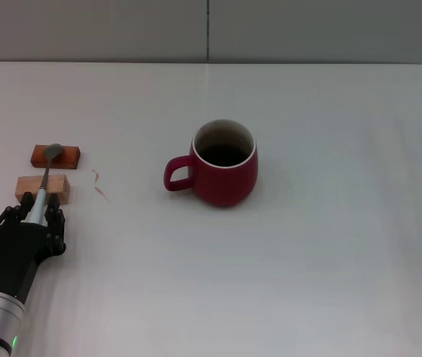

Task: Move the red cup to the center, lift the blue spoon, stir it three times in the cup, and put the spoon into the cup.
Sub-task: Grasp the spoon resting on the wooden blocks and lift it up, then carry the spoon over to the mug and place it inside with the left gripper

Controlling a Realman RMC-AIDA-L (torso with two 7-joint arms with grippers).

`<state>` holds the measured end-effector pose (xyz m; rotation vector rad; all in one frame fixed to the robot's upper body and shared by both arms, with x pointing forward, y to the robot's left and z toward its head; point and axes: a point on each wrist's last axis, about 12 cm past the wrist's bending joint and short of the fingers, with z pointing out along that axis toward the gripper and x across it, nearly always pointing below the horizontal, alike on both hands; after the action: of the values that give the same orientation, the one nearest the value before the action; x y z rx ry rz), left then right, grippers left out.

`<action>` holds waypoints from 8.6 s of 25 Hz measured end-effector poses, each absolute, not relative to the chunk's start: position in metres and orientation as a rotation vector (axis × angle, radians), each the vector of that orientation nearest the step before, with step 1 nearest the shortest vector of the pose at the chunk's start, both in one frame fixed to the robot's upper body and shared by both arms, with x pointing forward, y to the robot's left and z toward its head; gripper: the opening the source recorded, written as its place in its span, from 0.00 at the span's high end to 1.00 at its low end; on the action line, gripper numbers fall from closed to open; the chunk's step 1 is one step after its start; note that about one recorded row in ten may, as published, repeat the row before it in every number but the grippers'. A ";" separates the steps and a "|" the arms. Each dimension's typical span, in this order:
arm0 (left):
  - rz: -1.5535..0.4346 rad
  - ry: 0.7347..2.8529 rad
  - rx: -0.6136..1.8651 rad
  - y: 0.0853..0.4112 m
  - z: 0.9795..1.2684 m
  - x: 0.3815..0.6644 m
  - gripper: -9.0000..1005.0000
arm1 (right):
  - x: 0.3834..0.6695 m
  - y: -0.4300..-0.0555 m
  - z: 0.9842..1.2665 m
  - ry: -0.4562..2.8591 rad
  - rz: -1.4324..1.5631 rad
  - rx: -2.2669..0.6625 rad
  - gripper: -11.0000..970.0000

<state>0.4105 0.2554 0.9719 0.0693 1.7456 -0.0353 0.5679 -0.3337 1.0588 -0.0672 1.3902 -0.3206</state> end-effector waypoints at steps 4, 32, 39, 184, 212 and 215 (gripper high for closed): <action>-0.035 1.743 0.069 0.255 0.972 0.411 0.64 | 0.568 -0.334 1.059 1.390 -0.321 -0.068 0.24; -0.036 1.738 0.068 0.254 0.972 0.411 0.73 | 0.568 -0.335 1.059 1.392 -0.323 -0.068 0.25; -0.026 1.734 0.060 0.255 0.973 0.411 0.83 | 0.568 -0.334 1.058 1.392 -0.322 -0.068 0.25; -0.121 1.693 1.809 0.177 1.264 0.573 0.82 | 0.549 -0.333 1.044 1.422 -0.319 -0.030 0.24; -0.042 1.724 1.958 0.143 1.234 0.588 0.82 | 0.538 -0.340 1.039 1.432 -0.339 -0.024 0.25; -0.038 1.729 1.961 0.141 1.231 0.591 0.82 | 0.535 -0.341 1.037 1.438 -0.343 -0.020 0.25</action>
<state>0.5908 0.1411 1.2309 1.9613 1.7286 -0.0381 0.5353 -0.3414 1.0373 -0.0200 1.4376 -0.3429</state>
